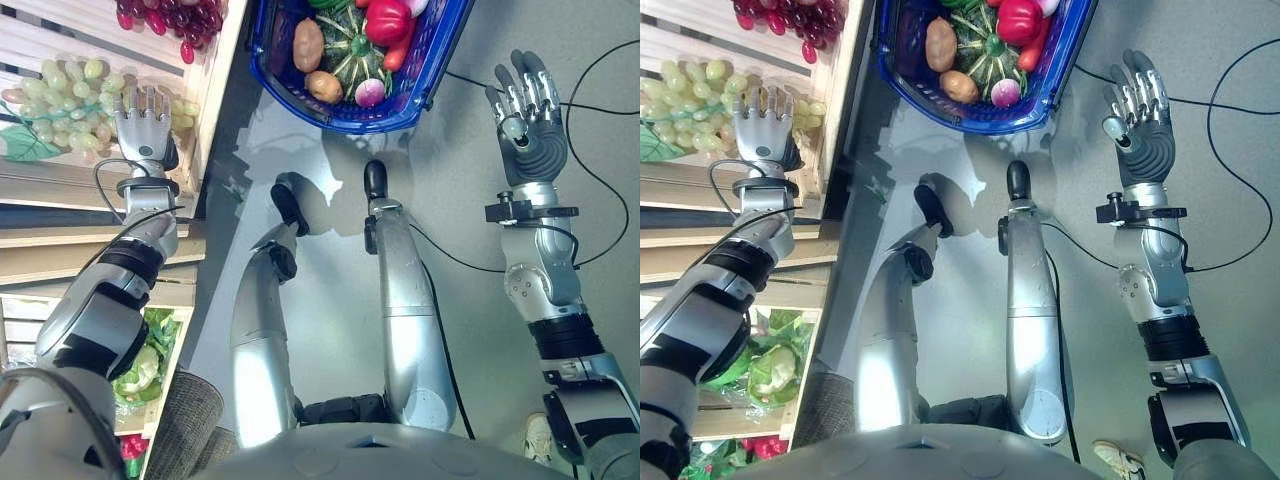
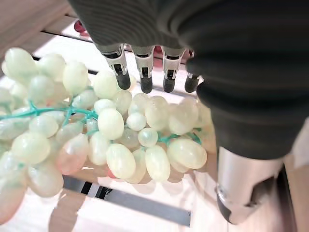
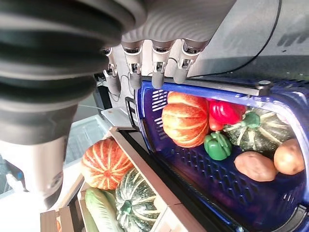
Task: Pick up fruits and vegetables into the basket
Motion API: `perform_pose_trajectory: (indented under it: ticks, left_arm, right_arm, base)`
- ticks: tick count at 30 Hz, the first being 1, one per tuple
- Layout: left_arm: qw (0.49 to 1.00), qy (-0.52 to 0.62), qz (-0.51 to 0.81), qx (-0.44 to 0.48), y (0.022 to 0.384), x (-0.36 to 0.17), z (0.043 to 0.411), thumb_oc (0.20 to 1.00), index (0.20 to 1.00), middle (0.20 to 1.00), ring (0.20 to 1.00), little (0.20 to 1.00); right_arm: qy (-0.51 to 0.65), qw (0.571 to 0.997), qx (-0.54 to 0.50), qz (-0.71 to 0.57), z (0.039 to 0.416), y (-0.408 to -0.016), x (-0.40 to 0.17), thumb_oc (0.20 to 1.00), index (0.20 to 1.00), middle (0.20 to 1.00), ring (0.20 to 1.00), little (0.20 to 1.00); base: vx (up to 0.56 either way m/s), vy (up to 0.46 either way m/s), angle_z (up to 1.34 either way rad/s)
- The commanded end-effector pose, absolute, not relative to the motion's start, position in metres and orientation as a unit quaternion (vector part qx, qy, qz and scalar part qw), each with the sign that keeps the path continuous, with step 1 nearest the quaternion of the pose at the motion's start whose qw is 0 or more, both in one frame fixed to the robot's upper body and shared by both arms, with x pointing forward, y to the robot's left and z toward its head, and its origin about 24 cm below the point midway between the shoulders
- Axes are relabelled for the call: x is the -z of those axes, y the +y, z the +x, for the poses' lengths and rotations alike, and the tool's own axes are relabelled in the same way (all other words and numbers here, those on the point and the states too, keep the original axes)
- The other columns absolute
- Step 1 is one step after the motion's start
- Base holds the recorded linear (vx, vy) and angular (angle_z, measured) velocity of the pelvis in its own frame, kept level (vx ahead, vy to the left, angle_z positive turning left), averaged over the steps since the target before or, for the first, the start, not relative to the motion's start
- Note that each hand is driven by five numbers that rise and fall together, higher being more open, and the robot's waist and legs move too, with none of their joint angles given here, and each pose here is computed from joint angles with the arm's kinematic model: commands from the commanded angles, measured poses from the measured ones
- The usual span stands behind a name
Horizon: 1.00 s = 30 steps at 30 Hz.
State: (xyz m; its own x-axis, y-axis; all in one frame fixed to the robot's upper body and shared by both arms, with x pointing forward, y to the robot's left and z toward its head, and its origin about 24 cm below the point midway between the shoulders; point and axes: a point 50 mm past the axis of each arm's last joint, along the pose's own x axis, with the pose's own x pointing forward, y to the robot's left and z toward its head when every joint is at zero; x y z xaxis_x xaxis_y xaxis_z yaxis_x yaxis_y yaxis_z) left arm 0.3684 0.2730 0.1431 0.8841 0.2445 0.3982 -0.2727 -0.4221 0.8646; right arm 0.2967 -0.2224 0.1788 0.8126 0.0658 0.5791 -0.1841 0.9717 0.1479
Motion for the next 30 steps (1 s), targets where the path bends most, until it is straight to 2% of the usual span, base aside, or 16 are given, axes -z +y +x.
perform_pose_trajectory:
  ticks: [1, 11, 17, 22, 24, 25, 30]
  left_arm:
    - [0.511, 0.059, 0.819, -0.256, 0.302, -0.13, 0.356, 1.0, 1.0, 1.0, 1.0, 1.0]
    - [0.492, 0.149, 0.817, -0.262, 0.317, -0.108, 0.344, 1.0, 1.0, 1.0, 1.0, 1.0]
    - [0.469, 0.153, 0.817, -0.3, 0.325, -0.113, 0.338, 1.0, 1.0, 1.0, 1.0, 1.0]
    - [0.47, 0.159, 0.809, -0.316, 0.328, -0.117, 0.338, 1.0, 1.0, 1.0, 1.0, 1.0]
    - [0.477, 0.158, 0.803, -0.32, 0.328, -0.117, 0.338, 0.398, 0.398, 0.398, 0.398, 0.398]
    - [0.484, 0.157, 0.799, -0.319, 0.327, -0.115, 0.339, 0.2, 0.2, 0.2, 0.2, 0.2]
    - [0.513, 0.156, 0.78, -0.322, 0.33, -0.114, 0.338, 0.2, 0.2, 0.2, 0.2, 0.2]
  right_arm:
    - [-0.366, 0.923, -0.081, 0.091, 0.282, -0.219, -0.202, 1.0, 1.0, 1.0, 1.0, 1.0]
    - [-0.385, 0.916, -0.082, 0.078, 0.284, -0.217, -0.214, 1.0, 1.0, 1.0, 1.0, 1.0]
    - [-0.398, 0.911, -0.08, 0.066, 0.283, -0.218, -0.222, 1.0, 1.0, 1.0, 1.0, 1.0]
    - [-0.407, 0.908, -0.082, 0.061, 0.283, -0.217, -0.227, 1.0, 1.0, 1.0, 1.0, 1.0]
    - [-0.408, 0.907, -0.082, 0.061, 0.283, -0.216, -0.227, 1.0, 1.0, 1.0, 1.0, 1.0]
    - [-0.409, 0.907, -0.082, 0.061, 0.283, -0.216, -0.227, 1.0, 1.0, 1.0, 1.0, 1.0]
    - [-0.41, 0.907, -0.085, 0.051, 0.284, -0.216, -0.229, 1.0, 1.0, 1.0, 1.0, 1.0]
  base:
    - [0.02, 0.001, -0.04]
    - [0.01, 0.002, -0.02]
    - [0.01, 0.005, -0.01]
    - [0.0, 0.0, 0.0]
    - [0.0, 0.0, 0.0]
    - [0.0, 0.0, 0.0]
    - [0.0, 0.0, 0.0]
